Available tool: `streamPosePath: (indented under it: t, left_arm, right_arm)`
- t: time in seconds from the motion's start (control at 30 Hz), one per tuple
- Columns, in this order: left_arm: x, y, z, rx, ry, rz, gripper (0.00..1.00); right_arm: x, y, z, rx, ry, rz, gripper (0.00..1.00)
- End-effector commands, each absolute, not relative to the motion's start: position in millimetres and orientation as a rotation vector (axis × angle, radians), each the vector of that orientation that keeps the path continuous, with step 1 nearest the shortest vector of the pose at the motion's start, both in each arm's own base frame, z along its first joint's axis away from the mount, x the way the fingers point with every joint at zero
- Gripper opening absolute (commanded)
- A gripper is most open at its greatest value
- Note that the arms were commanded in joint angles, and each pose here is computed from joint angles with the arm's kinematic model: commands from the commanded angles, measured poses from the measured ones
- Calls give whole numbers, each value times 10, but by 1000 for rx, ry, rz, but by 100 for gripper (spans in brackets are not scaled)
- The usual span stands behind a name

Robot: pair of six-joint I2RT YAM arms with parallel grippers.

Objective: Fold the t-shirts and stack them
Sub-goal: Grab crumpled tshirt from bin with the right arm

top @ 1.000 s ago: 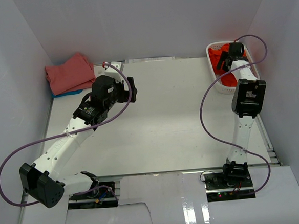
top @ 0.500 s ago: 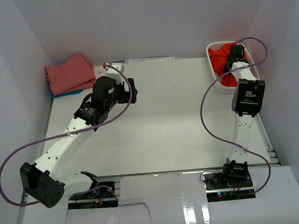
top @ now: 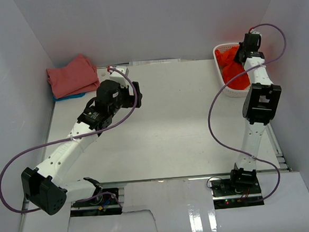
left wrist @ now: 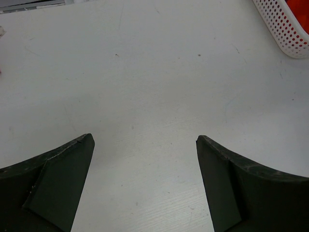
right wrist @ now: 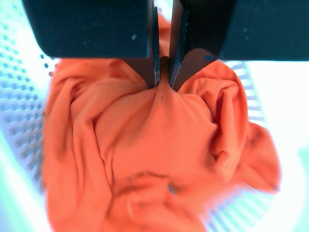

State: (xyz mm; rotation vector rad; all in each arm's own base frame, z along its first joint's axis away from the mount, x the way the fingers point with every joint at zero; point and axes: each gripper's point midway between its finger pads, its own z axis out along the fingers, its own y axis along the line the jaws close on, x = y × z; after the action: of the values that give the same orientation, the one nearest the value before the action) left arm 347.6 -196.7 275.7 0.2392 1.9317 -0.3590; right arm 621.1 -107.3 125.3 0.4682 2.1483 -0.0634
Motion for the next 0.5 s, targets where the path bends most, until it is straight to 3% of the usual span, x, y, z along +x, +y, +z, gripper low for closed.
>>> streamPosePath:
  t: [0.0,0.23,0.47]
  left_arm:
    - [3479,-1923,2783,227,1911,-352,98]
    - [3487,-1896,2763,218,1910,-337,98]
    - [3525,-1721,2805,125,1890,-272,98]
  right_arm:
    - [6258,-914,3060,386,1774,28,8]
    - [5888,-391,4050,246,1630,140,8]
    - [5310,729,4874,-8,1587,384,8]
